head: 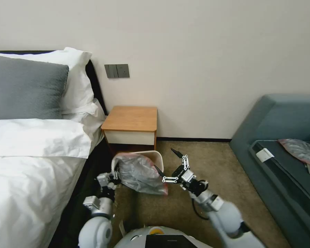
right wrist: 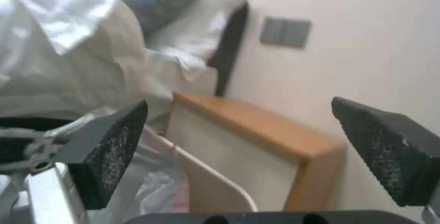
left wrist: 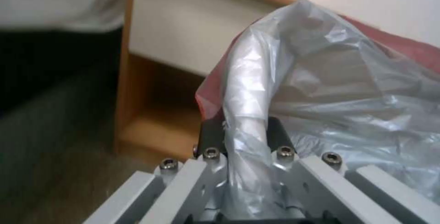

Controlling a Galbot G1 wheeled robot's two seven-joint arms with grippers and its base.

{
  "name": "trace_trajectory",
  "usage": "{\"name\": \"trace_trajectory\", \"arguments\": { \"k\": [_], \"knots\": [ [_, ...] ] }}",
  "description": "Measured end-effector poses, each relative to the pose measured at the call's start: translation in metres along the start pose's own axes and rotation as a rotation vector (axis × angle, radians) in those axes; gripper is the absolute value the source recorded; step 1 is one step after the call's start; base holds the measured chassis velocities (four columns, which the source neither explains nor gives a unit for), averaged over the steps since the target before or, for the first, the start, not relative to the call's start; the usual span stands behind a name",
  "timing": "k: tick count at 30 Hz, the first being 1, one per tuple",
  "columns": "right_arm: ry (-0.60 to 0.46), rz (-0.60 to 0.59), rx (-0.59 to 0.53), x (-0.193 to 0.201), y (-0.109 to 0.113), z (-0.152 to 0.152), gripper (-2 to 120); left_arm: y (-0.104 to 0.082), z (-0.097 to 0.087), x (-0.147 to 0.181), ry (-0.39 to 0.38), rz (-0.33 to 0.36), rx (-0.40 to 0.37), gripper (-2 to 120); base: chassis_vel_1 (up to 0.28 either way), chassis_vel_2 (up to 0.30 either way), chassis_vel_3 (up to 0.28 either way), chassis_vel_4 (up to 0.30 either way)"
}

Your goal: Pick up the garbage bag from the table and place it over the trash can.

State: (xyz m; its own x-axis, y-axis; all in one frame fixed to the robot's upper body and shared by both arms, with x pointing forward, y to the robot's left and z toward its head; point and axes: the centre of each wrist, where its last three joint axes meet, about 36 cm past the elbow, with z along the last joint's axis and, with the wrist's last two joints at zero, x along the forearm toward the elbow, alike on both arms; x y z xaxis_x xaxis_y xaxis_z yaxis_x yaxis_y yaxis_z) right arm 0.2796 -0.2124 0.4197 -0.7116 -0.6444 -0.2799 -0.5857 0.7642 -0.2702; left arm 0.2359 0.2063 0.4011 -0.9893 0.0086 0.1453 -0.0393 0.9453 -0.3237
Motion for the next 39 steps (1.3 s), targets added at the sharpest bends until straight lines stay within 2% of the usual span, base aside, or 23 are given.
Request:
{"name": "trace_trajectory", "arguments": {
  "k": [5,8,14,19,28,33,39],
  "knots": [
    [0.031,0.062,-0.06,0.007,0.019,0.011,100,-0.009,0.005,0.007,0.023,-0.001,0.018,4,0.0,0.0,0.0,0.0],
    [0.033,0.076,-0.064,0.006,0.02,0.006,100,-0.012,0.003,0.009,0.022,0.004,0.013,4,0.0,0.0,0.0,0.0],
    [0.01,0.063,-0.034,-0.007,0.003,-0.049,100,-0.013,-0.011,0.004,-0.023,0.034,-0.025,4,0.0,0.0,0.0,0.0],
    [0.038,0.047,-0.072,-0.016,0.008,-0.08,100,-0.01,-0.02,0.001,-0.074,0.04,-0.088,4,0.0,0.0,0.0,0.0],
    [0.175,0.033,-0.203,-0.024,0.026,-0.084,100,-0.004,-0.031,-0.008,-0.142,0.036,-0.159,4,0.0,0.0,0.0,0.0],
    [0.216,0.018,-0.239,-0.028,0.024,-0.084,100,-0.004,-0.03,-0.009,-0.146,0.037,-0.179,4,0.0,0.0,0.0,0.0],
    [0.281,-0.005,-0.334,-0.043,0.011,-0.093,100,-0.005,-0.025,-0.008,-0.15,0.035,-0.2,4,0.0,0.0,0.0,0.0]
  ]
}}
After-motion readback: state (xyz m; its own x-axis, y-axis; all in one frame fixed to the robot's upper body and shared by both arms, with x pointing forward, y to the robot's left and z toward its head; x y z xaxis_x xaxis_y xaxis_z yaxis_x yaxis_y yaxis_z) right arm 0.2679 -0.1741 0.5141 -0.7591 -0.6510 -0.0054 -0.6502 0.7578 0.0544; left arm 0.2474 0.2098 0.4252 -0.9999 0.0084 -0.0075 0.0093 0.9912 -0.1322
